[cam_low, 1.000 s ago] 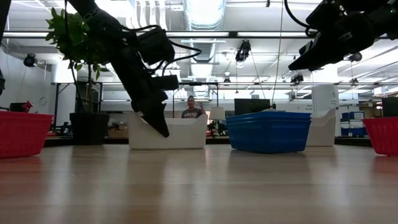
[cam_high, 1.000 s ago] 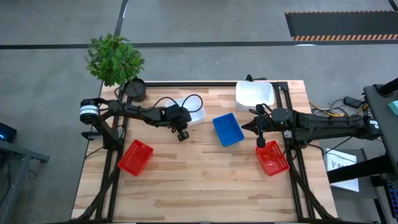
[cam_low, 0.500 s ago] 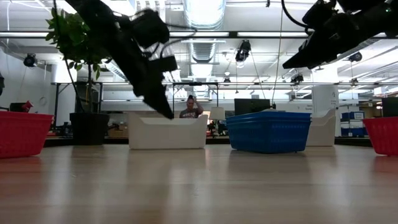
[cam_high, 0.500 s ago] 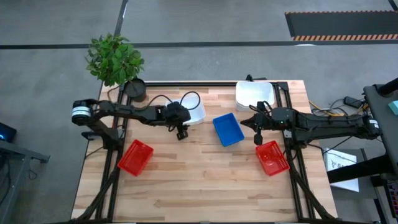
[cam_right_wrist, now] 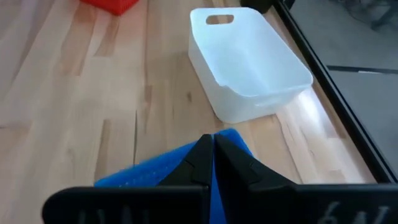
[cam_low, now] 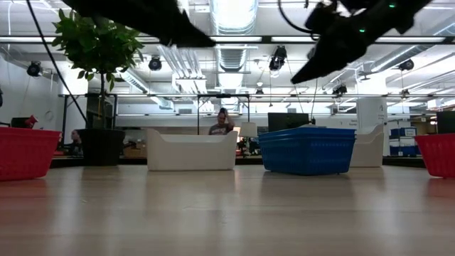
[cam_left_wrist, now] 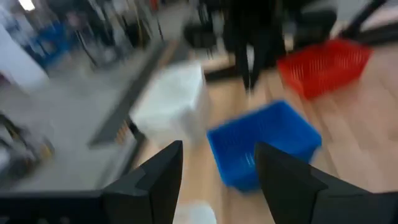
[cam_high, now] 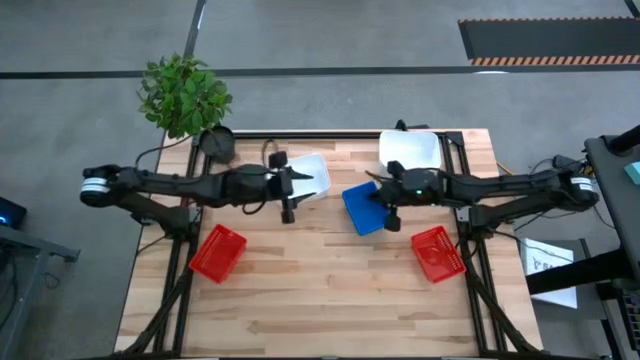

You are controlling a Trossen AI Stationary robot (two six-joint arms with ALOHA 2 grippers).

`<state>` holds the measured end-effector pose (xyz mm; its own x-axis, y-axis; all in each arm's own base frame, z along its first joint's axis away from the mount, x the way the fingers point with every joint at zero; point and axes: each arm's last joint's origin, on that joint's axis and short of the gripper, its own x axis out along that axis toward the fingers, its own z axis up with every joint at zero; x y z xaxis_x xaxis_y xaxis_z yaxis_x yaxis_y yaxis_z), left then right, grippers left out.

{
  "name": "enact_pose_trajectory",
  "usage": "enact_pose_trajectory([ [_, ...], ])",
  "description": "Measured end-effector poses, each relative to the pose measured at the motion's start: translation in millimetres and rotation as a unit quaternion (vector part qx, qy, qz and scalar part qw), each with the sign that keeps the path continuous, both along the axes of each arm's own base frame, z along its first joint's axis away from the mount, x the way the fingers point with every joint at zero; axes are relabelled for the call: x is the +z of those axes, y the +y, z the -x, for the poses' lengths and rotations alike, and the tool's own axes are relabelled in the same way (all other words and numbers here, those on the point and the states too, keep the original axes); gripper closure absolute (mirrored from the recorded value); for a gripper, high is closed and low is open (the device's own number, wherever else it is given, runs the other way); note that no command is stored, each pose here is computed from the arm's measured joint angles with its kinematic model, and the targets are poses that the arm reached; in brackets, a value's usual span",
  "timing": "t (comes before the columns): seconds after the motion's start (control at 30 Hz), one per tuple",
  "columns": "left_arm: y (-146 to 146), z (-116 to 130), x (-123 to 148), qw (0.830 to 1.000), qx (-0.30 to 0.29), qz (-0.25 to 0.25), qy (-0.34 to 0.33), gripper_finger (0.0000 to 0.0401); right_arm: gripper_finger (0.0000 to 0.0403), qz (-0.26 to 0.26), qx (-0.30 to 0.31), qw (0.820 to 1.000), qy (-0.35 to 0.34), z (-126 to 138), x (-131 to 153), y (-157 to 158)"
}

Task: Stack baskets by color
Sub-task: Stack the left white bin on the stacked white bin

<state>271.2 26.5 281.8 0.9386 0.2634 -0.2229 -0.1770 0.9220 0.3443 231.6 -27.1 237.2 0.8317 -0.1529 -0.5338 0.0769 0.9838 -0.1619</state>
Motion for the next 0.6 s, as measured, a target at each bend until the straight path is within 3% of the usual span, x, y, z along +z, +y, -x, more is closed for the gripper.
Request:
enact_pose_trajectory([
  [0.1, -0.6, 6.6, 11.8, 0.998, -0.002, -0.021, -0.064, 0.0219, 0.0393, -0.001, 0.003, 1.0, 0.007, -19.8, 4.7, -2.1],
  [0.23, -1.3, 13.2, 16.9, 0.996, -0.002, -0.022, -0.084, 0.0219, 0.0376, 0.0, 0.011, 1.0, 0.014, -46.2, 9.3, -4.7],
  [0.6, -9.5, 34.6, 26.3, 0.993, -0.014, -0.009, -0.12, 0.0219, 0.0266, 0.027, 0.031, 0.998, 0.045, -126.9, 2.6, -13.8],
])
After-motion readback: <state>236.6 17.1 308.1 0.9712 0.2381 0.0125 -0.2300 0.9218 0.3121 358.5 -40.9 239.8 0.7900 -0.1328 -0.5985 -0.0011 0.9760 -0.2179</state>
